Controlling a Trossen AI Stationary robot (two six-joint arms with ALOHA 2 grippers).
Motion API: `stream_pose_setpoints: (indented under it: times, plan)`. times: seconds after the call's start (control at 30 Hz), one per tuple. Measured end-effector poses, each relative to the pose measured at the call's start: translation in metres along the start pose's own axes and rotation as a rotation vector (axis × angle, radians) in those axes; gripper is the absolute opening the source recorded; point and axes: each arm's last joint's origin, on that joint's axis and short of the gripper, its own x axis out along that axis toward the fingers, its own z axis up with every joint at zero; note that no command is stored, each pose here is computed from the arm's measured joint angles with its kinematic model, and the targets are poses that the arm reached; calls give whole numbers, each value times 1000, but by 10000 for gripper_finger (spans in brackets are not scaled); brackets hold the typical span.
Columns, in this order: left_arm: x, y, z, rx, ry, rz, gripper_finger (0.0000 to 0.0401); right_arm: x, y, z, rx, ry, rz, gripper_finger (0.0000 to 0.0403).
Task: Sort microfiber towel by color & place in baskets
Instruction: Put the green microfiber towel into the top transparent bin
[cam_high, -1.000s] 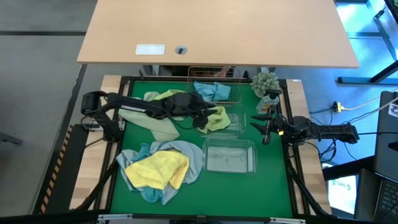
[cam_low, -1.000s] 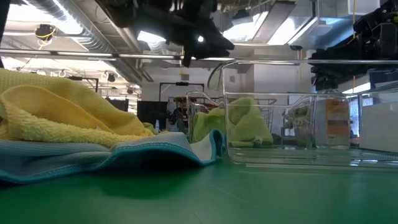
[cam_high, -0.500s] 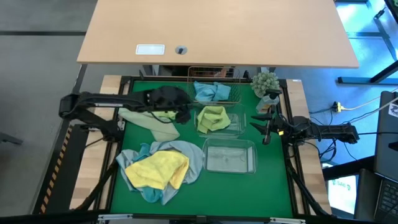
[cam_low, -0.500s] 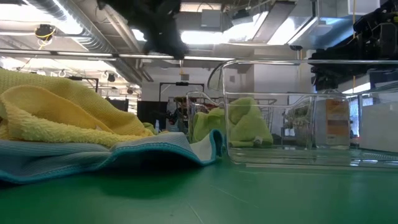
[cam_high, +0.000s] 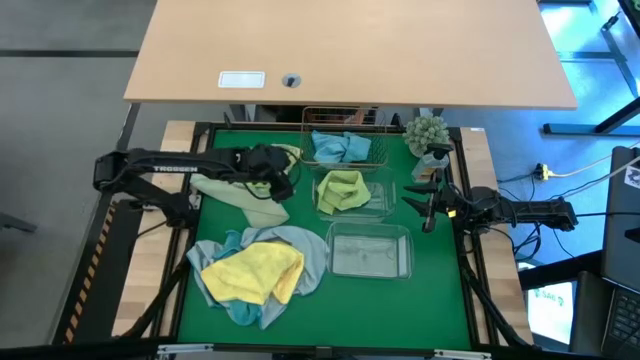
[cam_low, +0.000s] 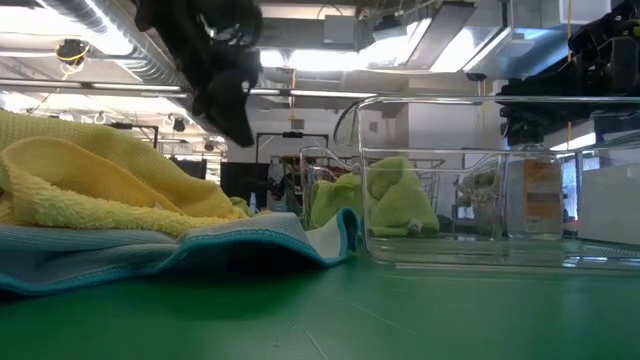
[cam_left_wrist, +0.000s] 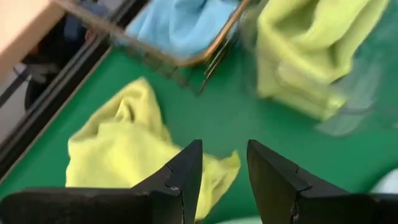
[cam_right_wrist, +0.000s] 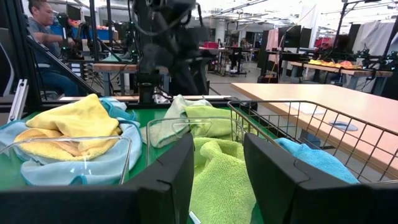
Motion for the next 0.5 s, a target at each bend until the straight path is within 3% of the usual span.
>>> stream_pose_setpoints:
  times: [0.27,0.5]
  plan:
    - [27,6,-24,-7,71,35,121,0,0,0,0,0,0,143]
    - [51,5,-45,59,79,37,121,0,0,0,0,0,0,143]
